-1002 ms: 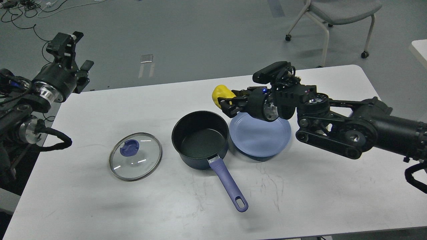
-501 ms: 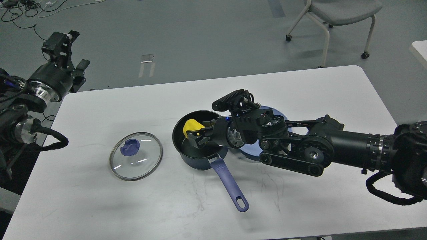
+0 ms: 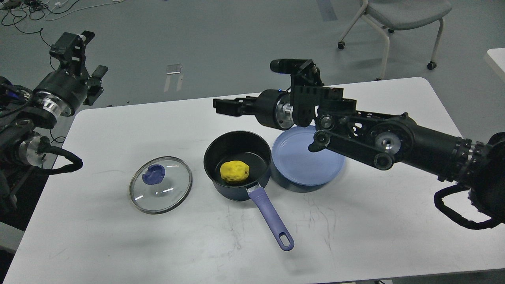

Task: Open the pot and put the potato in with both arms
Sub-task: 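Carry the potato over the saucepan and release it inside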

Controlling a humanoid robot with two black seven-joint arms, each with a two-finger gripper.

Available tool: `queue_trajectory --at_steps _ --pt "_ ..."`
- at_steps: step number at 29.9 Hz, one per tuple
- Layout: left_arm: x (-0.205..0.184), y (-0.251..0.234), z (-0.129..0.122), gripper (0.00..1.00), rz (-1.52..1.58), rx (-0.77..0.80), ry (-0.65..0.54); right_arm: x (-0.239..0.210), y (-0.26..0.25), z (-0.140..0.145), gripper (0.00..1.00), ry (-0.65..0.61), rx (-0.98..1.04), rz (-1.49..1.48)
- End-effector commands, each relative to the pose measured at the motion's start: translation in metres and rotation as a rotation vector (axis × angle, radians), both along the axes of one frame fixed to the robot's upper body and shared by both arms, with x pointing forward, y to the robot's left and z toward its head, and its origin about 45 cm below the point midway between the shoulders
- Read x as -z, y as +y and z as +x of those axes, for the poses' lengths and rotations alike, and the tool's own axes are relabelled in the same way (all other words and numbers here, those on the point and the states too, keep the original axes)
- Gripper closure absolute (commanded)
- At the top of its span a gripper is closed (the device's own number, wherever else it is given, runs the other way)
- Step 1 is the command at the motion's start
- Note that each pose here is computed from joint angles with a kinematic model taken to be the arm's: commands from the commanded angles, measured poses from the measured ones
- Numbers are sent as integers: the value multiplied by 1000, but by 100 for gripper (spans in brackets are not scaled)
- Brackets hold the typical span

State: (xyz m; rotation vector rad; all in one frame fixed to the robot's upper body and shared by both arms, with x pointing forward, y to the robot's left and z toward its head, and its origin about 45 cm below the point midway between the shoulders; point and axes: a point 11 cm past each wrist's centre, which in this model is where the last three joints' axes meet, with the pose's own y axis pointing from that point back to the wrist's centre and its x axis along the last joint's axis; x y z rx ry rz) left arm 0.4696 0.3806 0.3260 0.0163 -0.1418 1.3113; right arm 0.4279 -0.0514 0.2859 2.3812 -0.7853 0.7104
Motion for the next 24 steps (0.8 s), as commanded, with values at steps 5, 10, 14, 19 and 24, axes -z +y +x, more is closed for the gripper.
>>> queue_trajectory --at_steps 5,10,14,19,24 --pt "-12 -52 9 2 -238 160 -30 -23 -73 21 0 298 216 611" --pt "20 -69 2 2 -364 181 38 -12 -111 22 0 398 293 831" --pt "47 -84 -4 2 -466 174 84 3 -132 20 0 418 359 883" --pt "66 -91 -9 2 -502 165 116 15 -155 26 0 413 497 932" --pt "73 -86 -13 2 -498 155 135 32 -160 23 0 434 563 923"
